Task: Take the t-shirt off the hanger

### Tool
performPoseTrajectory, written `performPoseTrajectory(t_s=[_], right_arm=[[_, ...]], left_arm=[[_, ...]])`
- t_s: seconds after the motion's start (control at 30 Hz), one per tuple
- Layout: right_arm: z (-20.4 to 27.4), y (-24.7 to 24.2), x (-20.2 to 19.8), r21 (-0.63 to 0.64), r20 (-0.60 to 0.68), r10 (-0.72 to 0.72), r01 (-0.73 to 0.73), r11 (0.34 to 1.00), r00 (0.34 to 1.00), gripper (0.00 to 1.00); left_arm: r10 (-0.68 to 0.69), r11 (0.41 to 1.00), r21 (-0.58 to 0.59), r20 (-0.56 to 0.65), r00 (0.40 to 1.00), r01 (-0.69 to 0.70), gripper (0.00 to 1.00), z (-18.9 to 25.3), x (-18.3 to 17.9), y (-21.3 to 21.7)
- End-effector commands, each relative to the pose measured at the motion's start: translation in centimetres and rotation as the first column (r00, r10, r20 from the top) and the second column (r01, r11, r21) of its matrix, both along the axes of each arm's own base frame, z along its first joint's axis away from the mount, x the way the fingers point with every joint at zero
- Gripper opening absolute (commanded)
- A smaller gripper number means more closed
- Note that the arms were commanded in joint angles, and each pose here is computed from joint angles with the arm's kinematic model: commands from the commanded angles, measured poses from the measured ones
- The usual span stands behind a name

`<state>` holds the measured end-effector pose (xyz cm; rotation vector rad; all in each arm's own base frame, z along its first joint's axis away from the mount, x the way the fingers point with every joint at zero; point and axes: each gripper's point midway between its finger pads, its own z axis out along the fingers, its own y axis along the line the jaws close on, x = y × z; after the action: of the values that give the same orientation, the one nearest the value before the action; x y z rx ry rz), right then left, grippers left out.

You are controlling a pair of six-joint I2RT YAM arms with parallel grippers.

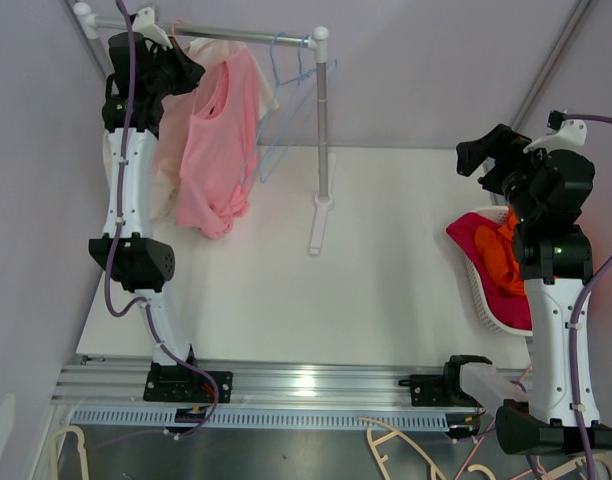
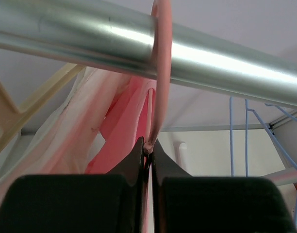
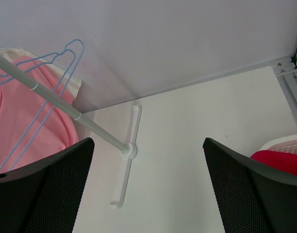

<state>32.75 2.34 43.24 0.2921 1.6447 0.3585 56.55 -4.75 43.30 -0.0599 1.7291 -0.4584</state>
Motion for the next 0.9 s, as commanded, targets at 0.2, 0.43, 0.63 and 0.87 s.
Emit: performPoseTrajectory(t_s=[0.2, 0.43, 0.63, 0.87], right_arm=[[1.8, 1.0, -0.1, -0.021, 0.061, 0.023, -0.021, 1.0, 0.998, 0.99], [1.3, 5.1, -1.5, -0.026, 0.052, 0.187, -0.186, 0.982, 0.981, 1.0], [0.9, 12.2, -4.3, -0.102, 0.095, 0.47, -0.461, 0.882, 0.878, 1.0], [0.7, 20.7, -11.6, -0.094, 0.171, 0.822, -0.821, 0.563, 0.544, 1.0]], left_arm=[[-0.066, 0.993, -0.078, 0.255, 0.965, 0.088, 0.0, 11.4, -6.5, -1.6], [0.057, 0.995, -0.102, 0.36, 0.931, -0.021, 0.01, 15.8, -14.2, -2.2], [0.104, 0.991, -0.117, 0.366, 0.925, -0.065, 0.0, 13.5, -21.1, -2.2], [0.156, 0.975, -0.188, 0.176, 0.972, -0.123, 0.01, 9.7, -27.6, -2.8]])
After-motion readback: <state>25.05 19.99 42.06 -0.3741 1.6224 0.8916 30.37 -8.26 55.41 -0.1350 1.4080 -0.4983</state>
